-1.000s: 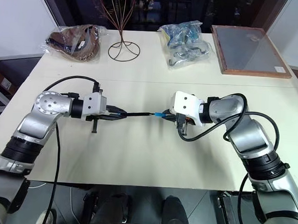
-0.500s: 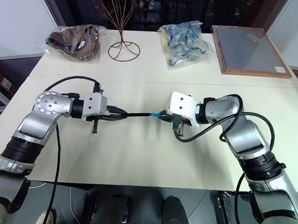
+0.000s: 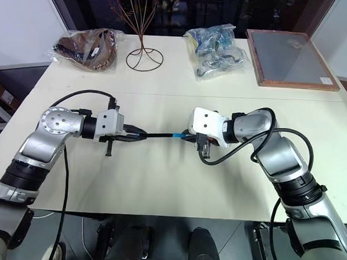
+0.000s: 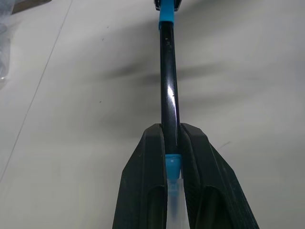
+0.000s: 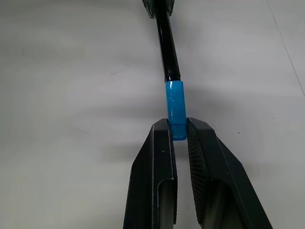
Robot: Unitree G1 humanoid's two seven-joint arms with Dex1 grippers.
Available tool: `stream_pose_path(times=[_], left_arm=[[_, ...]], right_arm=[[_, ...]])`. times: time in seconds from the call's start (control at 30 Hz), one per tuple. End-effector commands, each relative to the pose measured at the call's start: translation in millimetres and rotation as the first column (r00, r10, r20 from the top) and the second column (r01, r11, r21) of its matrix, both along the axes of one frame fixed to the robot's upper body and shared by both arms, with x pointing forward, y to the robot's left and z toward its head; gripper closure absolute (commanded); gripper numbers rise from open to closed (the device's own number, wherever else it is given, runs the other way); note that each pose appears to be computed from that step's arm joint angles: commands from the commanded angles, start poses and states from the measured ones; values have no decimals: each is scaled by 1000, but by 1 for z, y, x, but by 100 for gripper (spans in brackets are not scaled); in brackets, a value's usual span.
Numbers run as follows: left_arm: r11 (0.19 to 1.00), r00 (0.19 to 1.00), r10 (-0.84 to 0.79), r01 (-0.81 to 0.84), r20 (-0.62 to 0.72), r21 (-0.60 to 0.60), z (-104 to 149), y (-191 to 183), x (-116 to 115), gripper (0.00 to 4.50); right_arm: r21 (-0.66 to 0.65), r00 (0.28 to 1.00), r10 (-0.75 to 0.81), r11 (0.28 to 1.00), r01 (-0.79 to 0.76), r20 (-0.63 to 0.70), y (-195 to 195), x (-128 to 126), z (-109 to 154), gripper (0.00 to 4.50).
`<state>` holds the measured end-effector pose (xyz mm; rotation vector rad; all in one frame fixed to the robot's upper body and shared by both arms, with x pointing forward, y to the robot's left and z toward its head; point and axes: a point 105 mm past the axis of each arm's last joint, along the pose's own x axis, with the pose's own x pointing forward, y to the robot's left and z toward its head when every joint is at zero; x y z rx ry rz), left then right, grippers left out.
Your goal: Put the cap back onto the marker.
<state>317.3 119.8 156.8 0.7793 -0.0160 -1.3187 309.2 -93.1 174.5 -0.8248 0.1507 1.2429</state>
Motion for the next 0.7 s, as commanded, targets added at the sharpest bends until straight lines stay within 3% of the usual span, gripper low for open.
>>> stream_pose_path(times=[0.03,0.33,0.7], left_arm=[[998,996,-50,51,70,-24,14,-14,-4,450],[998,990,-60,61,129,-4,15,-13,-1,450],[995,991,-86,91,106,-46,18,-17,-3,450]], right_arm=[[52,997,77,996,-79,28,20,-8,13,443],[70,996,80,995,-78,-35,21,-14,10,443],[32,987,159,987,-159,-7,30,-25,10,443]])
